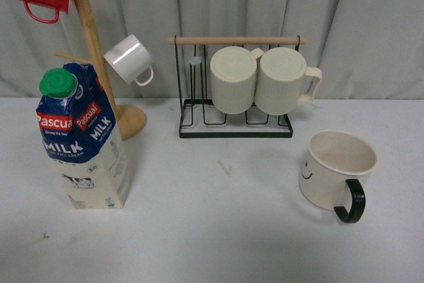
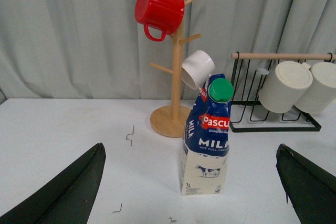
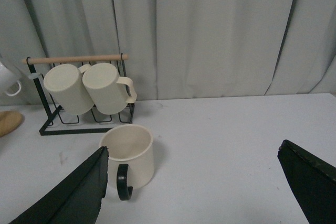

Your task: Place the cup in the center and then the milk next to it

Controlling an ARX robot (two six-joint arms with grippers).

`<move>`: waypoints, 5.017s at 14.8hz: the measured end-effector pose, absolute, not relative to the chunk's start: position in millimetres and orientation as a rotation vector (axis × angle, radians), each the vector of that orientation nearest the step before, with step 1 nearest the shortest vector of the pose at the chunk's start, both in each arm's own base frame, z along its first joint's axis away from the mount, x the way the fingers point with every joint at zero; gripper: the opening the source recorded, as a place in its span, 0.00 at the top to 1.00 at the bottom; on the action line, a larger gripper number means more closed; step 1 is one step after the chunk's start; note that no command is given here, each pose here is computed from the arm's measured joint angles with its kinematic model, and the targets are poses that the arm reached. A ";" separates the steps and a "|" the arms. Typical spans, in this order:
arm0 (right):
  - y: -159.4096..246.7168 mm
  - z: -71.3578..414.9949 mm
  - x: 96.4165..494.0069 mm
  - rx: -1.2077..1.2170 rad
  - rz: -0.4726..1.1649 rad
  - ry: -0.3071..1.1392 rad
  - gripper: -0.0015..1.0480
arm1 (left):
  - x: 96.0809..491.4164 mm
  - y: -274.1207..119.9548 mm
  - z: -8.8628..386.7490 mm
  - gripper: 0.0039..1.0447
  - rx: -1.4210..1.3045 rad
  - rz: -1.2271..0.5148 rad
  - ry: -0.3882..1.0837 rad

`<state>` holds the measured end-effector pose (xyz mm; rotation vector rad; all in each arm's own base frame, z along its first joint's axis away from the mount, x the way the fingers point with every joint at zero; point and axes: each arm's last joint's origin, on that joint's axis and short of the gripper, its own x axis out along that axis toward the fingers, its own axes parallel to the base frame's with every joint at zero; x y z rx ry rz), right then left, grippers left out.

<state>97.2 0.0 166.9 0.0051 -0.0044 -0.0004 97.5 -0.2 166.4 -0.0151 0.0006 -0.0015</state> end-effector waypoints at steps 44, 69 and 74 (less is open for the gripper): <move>46.8 105.5 375.5 0.342 -0.150 0.865 0.48 | 97.5 -0.1 166.4 0.06 -0.015 -0.001 0.000; 150.8 125.7 376.2 0.121 0.043 0.951 0.97 | 97.5 -0.1 166.4 0.06 -0.015 -0.001 0.000; 145.3 116.5 381.8 0.110 0.043 0.971 0.97 | 97.5 -0.1 166.4 0.06 -0.015 -0.001 0.001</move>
